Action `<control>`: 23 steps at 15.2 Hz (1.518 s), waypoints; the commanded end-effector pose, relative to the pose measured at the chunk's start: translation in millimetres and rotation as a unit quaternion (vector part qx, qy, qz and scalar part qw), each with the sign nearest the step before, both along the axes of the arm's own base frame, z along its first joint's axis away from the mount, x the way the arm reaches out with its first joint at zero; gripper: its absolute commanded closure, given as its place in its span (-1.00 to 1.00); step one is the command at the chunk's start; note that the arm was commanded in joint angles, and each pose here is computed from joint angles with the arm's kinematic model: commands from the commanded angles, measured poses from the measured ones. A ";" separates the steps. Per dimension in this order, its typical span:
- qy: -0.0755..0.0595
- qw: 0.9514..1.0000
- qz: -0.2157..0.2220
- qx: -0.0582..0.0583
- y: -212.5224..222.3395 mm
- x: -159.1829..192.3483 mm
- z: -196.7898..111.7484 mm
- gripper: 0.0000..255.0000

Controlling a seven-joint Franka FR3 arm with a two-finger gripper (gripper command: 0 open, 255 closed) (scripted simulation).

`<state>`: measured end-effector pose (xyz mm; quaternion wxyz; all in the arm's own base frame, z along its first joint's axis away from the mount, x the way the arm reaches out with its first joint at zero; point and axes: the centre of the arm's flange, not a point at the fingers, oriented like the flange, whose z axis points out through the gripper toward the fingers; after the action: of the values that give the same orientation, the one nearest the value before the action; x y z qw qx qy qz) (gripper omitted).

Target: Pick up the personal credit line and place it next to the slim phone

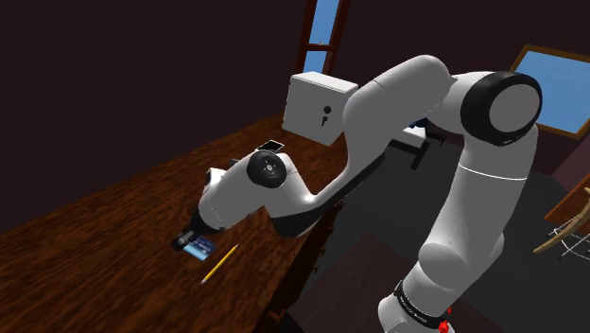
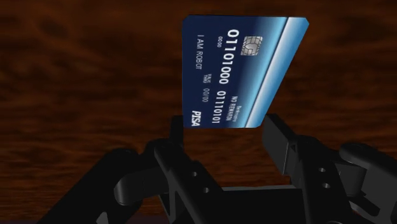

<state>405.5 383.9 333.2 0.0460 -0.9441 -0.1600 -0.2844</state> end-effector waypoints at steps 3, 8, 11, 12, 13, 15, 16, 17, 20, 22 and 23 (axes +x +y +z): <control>0.000 1.000 0.000 0.000 1.4 0.0 21.0 1.00; 0.000 1.000 0.000 0.000 1.4 0.0 47.4 1.00; 0.000 1.000 0.000 0.000 1.4 0.0 58.4 1.00; 0.000 1.000 0.000 0.000 -7.4 9.9 58.5 1.00; 0.000 1.000 0.000 0.000 -16.2 19.7 58.5 1.00; 0.000 1.000 0.000 0.000 -33.8 39.4 58.6 1.00; 0.000 1.000 0.000 0.000 -42.6 49.2 58.7 1.00; 0.000 1.000 0.000 0.000 -51.5 59.1 58.7 1.00; 0.000 1.000 0.000 0.000 -77.9 88.6 58.8 1.00; 0.000 1.000 0.000 0.000 -95.5 108.2 58.9 1.00; 0.000 1.000 0.000 0.000 -104.3 118.1 59.0 1.00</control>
<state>511.3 288.6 390.6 0.0462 -0.9444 -0.1591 -0.2841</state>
